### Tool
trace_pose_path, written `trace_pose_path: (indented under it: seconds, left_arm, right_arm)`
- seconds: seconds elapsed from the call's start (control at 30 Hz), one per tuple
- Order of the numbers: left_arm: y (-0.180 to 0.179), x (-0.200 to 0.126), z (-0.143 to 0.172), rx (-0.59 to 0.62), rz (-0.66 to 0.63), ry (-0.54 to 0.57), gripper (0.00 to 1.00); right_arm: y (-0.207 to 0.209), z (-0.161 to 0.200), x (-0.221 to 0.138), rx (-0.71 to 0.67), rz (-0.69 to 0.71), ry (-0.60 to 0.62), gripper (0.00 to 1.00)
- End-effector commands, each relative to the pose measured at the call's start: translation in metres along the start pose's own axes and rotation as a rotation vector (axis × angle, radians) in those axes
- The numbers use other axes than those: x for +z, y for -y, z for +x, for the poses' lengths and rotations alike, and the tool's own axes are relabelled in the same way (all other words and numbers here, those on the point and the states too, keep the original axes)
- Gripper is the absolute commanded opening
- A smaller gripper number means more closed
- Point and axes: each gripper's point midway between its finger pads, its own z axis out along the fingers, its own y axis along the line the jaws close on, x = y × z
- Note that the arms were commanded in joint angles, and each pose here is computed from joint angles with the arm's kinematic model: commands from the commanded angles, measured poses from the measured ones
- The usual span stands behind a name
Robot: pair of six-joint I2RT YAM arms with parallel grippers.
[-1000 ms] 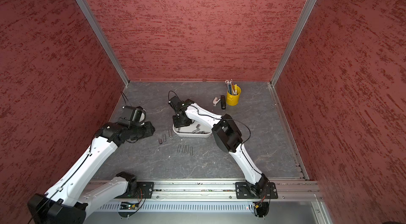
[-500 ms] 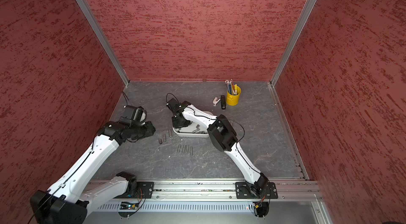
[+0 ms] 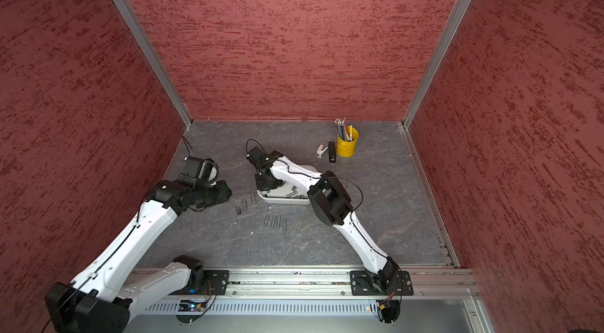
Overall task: Take out the socket from the storage box
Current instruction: Pick up the socket head from the storage box.
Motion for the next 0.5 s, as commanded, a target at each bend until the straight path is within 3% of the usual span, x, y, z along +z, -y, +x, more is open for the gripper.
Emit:
trace_pose_path:
  seconds: [0.0, 0.47]
  left_arm:
    - [0.000, -0.001, -0.001, 0.014, 0.011, 0.018, 0.37]
    - [0.001, 0.001, -0.001, 0.016, 0.013, 0.011, 0.37]
  right_arm:
    - [-0.008, -0.009, -0.035, -0.027, -0.014, 0.068, 0.13]
    - [0.002, -0.011, -0.112, 0.033, -0.168, 0.109, 0.12]
